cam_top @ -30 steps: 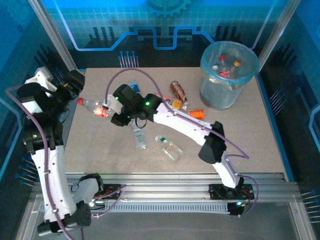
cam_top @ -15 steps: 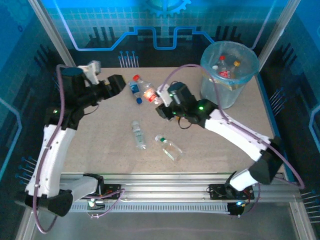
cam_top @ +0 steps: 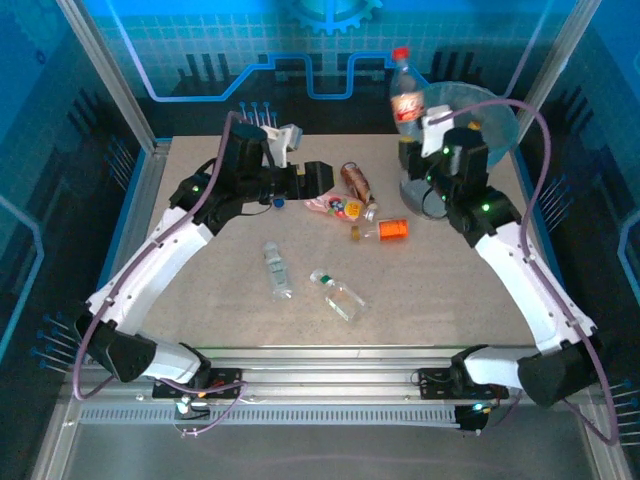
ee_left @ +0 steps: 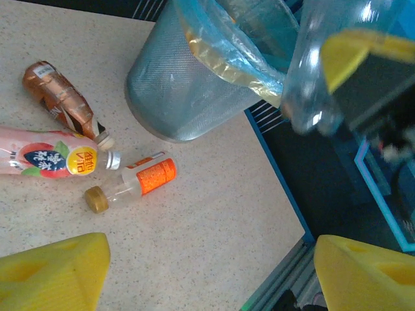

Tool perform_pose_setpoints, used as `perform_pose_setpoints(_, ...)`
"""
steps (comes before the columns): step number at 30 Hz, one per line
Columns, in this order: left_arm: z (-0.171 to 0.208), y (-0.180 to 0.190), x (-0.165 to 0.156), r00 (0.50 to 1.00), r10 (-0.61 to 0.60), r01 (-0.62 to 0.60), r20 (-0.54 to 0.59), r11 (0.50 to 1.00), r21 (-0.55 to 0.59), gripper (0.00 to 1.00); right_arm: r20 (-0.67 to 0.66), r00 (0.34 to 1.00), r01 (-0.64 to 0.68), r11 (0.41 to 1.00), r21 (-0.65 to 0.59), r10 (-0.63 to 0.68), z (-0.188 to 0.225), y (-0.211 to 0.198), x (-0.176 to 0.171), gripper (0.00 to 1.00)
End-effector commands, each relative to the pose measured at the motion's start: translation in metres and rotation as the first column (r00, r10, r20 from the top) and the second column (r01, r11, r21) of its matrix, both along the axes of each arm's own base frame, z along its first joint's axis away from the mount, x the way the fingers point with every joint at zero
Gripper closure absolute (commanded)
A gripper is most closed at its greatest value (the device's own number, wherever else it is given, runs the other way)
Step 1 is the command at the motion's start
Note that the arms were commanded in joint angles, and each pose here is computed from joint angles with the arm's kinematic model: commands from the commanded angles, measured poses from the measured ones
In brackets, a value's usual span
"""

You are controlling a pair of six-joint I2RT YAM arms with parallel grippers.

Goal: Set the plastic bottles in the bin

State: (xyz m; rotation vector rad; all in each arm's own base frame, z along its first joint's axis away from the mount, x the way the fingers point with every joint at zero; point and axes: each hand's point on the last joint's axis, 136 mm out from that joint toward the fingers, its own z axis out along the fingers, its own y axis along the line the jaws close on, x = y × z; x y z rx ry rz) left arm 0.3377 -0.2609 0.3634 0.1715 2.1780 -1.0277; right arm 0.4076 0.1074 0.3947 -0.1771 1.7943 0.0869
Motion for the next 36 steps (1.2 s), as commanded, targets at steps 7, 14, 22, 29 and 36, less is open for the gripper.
perform_pose_setpoints(7, -0.007, -0.001, 0.005, 0.998, -0.013, 0.010, 0.058, 0.999, 0.048, 0.14, 0.124, 0.949, 0.282, 0.956, 0.080, -0.290, 0.024, -0.087, 0.077, 0.61)
perform_pose_setpoints(14, -0.015, -0.004, 0.010, 0.999, -0.019, 0.016, 0.049, 0.998, 0.063, 0.14, 0.044, 0.933, 0.353, 0.931, 0.088, -0.358, -0.020, -0.112, 0.098, 0.55)
perform_pose_setpoints(22, -0.021, -0.006, 0.012, 0.999, -0.019, 0.017, 0.035, 0.998, 0.056, 0.13, 0.010, 0.939, 0.341, 0.936, 0.085, -0.343, -0.031, -0.109, 0.088, 0.26)
perform_pose_setpoints(29, -0.023, -0.005, 0.011, 0.999, -0.016, 0.014, 0.033, 0.998, 0.055, 0.13, 0.003, 0.945, 0.325, 0.942, 0.082, -0.326, -0.027, -0.108, 0.082, 0.22)
perform_pose_setpoints(36, -0.024, -0.002, 0.008, 0.999, -0.015, 0.012, 0.039, 0.998, 0.064, 0.13, -0.015, 0.952, 0.305, 0.947, 0.105, -0.305, -0.025, -0.104, 0.082, 0.22)
